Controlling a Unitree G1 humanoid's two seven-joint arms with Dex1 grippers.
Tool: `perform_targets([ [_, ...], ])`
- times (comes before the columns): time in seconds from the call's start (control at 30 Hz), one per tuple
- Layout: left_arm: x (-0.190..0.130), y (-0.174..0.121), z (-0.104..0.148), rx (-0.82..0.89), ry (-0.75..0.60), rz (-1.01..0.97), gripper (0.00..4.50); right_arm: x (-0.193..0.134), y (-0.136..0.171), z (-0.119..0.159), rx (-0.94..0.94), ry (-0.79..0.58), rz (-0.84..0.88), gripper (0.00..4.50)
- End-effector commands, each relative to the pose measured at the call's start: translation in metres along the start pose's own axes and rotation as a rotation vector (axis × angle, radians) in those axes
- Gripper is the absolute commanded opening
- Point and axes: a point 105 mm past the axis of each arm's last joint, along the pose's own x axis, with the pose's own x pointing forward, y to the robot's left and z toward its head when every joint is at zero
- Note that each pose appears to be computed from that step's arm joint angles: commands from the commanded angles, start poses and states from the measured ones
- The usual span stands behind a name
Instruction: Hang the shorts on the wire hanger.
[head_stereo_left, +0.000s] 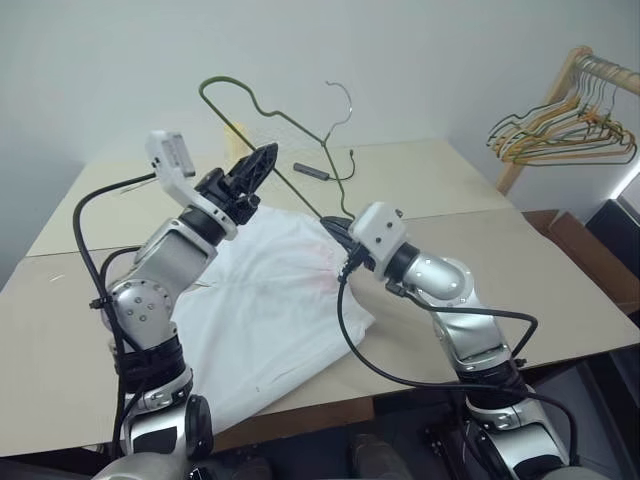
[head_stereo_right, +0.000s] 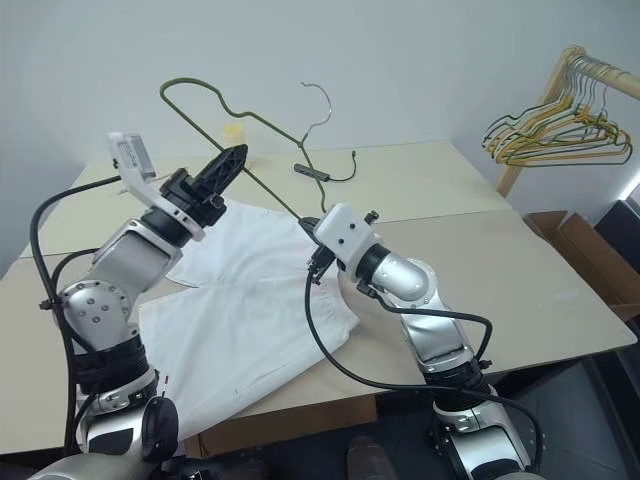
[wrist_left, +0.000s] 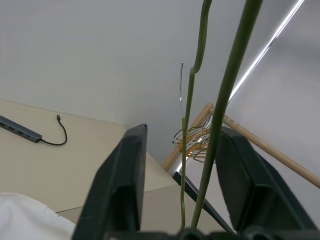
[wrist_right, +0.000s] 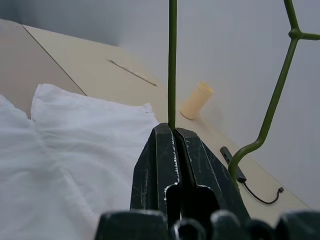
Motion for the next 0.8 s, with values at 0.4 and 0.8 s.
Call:
perform_targets([
  [0.4, 0.008, -0.006, -0.001, 0.198, 0.001, 0.005, 0.00, 0.004, -0.004, 0.016, -0.181, -0.053, -0.050, 0.81],
  [0.8, -0.018, -0.013, 0.037, 0.312, -0.032, -0.238, 0.00, -0.030, -0.001, 0.024, 0.269, -0.030, 0.293, 3.61],
])
